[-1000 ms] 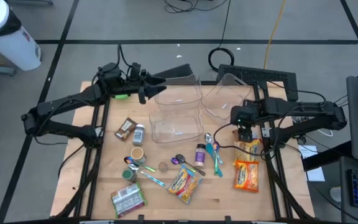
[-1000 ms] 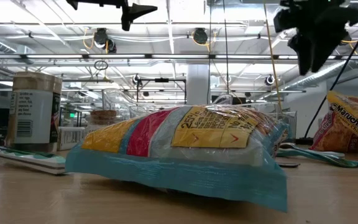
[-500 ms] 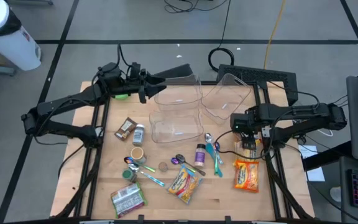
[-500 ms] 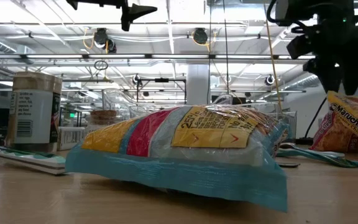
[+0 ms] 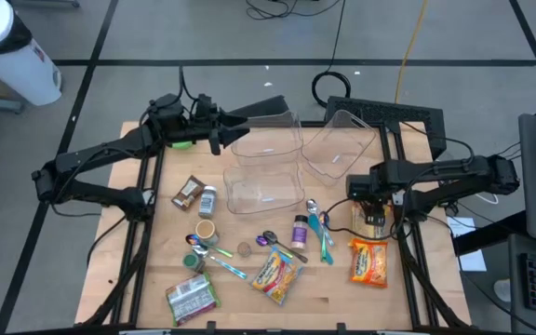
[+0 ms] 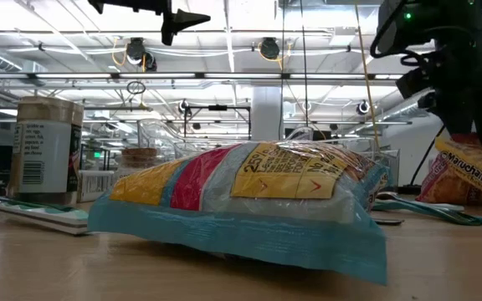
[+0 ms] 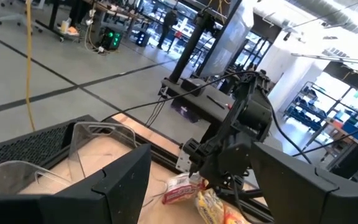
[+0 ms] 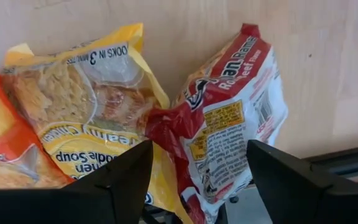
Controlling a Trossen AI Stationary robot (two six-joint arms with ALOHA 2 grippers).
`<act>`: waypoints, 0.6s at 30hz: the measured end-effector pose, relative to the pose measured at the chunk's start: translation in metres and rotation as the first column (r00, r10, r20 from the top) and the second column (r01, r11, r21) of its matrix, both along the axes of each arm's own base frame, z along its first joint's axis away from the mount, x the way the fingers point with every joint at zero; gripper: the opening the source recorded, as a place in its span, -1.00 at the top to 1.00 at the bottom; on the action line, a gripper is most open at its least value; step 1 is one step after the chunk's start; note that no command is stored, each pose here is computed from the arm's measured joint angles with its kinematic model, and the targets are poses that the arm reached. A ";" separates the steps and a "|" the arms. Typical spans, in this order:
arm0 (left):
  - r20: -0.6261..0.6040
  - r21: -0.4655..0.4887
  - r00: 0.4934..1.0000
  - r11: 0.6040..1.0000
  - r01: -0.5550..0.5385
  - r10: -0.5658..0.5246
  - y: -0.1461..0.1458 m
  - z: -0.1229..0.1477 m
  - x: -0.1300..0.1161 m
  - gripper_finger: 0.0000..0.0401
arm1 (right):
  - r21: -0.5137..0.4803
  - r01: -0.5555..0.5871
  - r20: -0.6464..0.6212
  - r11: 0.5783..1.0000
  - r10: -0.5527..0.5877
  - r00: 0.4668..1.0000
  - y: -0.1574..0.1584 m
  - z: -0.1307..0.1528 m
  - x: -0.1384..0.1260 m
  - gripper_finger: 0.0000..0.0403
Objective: Pick & Place Food Item
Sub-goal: Put the red noodle pack into the top left transparent bin
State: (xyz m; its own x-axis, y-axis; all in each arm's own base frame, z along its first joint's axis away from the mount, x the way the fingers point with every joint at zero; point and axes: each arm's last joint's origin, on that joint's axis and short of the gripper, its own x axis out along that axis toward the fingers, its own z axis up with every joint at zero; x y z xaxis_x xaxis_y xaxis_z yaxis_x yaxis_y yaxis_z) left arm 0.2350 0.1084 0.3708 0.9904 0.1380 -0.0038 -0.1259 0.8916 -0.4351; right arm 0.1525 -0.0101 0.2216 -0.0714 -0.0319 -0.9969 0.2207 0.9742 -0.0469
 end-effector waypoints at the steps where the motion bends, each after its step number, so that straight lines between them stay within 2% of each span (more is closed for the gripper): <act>1: 0.000 0.000 1.000 1.000 0.000 0.000 0.000 0.000 0.000 -0.42 | 0.000 0.008 -0.003 1.000 -0.008 1.000 0.000 -0.001 0.000 -0.24; 6: 0.000 0.000 1.000 1.000 0.000 0.000 0.000 0.000 0.000 -0.42 | -0.002 0.023 0.000 1.000 -0.023 1.000 0.000 -0.002 0.000 -0.02; 18: 0.000 -0.001 1.000 1.000 0.000 0.000 0.000 0.000 0.000 -0.42 | 0.026 0.033 0.017 0.999 -0.033 0.999 0.001 -0.003 0.001 0.92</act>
